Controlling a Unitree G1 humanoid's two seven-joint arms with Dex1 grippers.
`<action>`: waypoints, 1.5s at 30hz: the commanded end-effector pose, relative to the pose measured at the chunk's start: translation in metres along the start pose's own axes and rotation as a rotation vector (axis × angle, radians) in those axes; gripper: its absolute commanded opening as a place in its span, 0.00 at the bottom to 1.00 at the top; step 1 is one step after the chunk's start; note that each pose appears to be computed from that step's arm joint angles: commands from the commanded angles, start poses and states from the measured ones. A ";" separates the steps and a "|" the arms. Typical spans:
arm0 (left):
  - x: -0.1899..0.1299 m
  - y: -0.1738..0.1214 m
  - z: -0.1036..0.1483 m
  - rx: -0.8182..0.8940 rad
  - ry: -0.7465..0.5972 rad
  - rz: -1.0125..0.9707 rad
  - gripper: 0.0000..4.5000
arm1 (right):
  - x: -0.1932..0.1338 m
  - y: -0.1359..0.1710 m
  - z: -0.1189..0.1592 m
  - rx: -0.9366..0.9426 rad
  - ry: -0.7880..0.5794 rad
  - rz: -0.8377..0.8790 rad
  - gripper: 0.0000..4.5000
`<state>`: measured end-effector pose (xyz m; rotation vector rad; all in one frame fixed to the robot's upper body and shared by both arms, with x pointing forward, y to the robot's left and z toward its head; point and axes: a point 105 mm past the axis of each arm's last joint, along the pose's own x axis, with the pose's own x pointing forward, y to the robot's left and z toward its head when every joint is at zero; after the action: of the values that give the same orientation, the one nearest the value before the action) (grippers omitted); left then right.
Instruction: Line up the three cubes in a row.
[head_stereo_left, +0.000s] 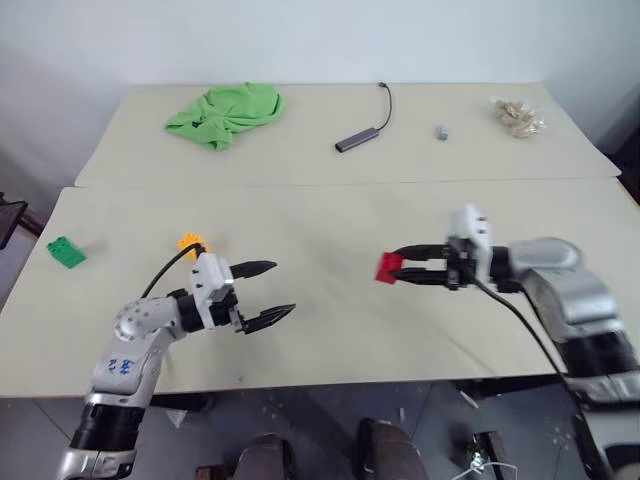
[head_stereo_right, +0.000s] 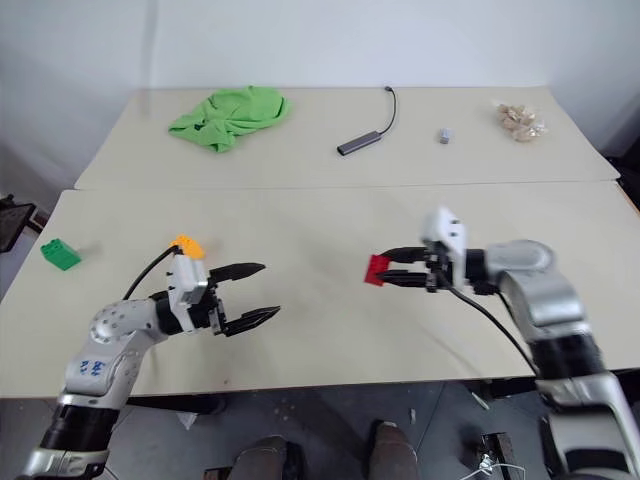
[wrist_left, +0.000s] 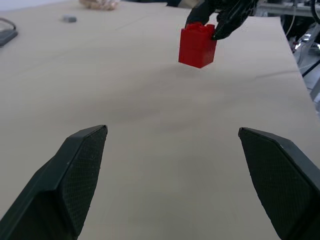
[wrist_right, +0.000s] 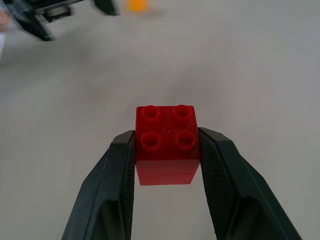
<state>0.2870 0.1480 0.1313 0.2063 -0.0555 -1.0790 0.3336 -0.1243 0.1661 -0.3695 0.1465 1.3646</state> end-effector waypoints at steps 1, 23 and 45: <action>-0.007 -0.003 0.008 0.034 -0.014 0.024 1.00 | 0.019 -0.003 -0.004 -0.057 0.043 0.102 0.32; -0.159 0.015 -0.018 0.000 -0.032 0.886 1.00 | -0.009 0.004 0.020 -0.203 -0.297 -0.006 1.00; -0.215 0.086 -0.047 -0.182 -0.109 1.754 1.00 | -0.003 0.041 0.031 -0.191 -0.634 -0.229 1.00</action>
<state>0.2609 0.3771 0.1056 -0.1318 -0.1926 0.6216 0.2913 -0.1084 0.1762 -0.0607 -0.4607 1.2489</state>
